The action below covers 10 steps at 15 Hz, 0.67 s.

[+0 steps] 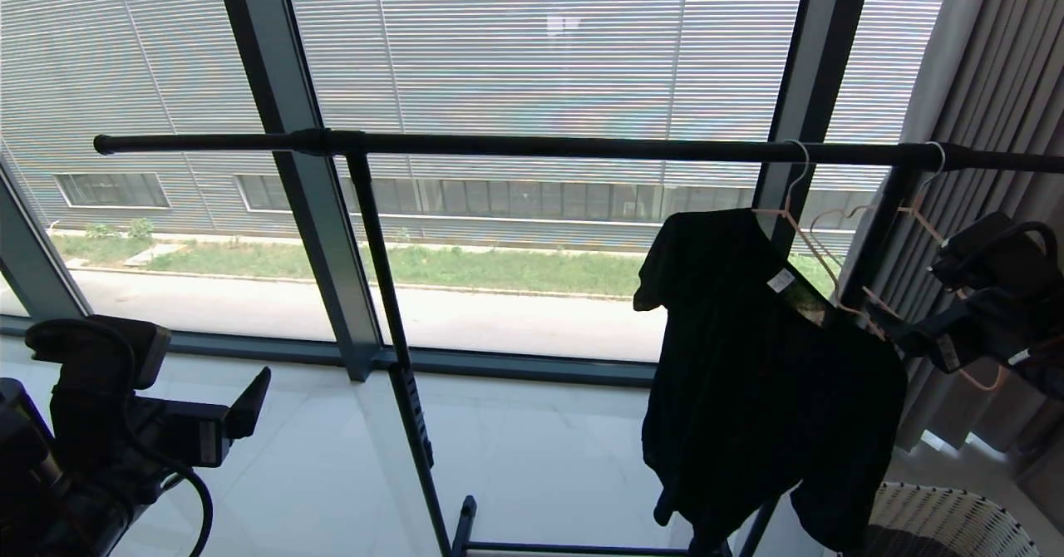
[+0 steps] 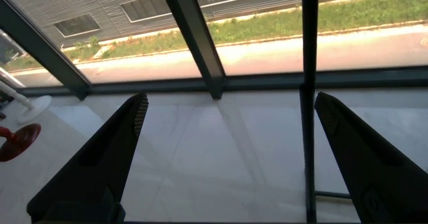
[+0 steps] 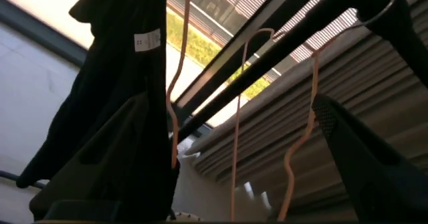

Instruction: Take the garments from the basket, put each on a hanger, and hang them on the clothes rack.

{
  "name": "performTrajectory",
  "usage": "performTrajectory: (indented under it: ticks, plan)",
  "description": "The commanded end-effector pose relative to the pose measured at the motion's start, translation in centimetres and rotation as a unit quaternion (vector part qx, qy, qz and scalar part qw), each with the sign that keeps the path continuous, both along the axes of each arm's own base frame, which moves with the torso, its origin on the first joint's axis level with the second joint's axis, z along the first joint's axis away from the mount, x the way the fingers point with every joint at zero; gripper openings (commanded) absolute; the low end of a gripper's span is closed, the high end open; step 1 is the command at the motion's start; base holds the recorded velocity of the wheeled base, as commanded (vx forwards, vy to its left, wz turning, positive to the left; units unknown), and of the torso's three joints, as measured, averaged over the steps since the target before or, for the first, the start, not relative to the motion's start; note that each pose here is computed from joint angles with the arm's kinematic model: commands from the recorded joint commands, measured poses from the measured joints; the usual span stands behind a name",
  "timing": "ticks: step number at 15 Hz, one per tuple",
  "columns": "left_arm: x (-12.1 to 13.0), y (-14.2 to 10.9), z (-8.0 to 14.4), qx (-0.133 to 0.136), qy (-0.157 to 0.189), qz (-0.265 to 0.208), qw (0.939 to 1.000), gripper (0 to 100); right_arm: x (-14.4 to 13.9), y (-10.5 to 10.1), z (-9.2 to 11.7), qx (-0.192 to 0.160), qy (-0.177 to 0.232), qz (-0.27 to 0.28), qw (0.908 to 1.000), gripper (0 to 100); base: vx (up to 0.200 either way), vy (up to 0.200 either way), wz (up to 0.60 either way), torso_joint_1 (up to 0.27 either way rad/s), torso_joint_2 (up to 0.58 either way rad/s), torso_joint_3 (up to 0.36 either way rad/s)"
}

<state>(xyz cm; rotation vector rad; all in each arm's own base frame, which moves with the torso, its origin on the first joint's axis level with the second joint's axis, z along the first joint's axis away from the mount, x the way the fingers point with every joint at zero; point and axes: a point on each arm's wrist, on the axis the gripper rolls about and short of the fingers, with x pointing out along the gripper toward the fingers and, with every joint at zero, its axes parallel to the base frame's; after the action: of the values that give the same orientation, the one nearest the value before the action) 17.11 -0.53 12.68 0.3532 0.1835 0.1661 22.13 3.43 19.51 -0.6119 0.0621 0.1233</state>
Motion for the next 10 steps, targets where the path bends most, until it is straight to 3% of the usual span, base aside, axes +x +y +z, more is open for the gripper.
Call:
performTrajectory:
  ticks: [1,6,10]
  plan:
    - [-0.12,0.01,0.09,0.000,-0.003,0.000,1.0000,100,-0.91,-0.68,0.47,-0.015,-0.014,-0.009,0.9997,100,-0.200,0.000,0.00,-0.007,0.00,0.007]
    - [-0.74,0.05,0.62,-0.002,-0.020,0.001,0.9998,100,-0.88,-1.28,0.84,-0.016,-0.026,-0.025,0.9992,100,-0.200,0.000,0.00,0.000,0.00,0.002]
    - [-0.98,0.22,0.98,-0.007,-0.032,0.006,0.9995,100,-1.27,-1.38,1.39,-0.014,-0.041,-0.026,0.9987,100,0.000,0.000,0.00,0.000,0.00,0.000]
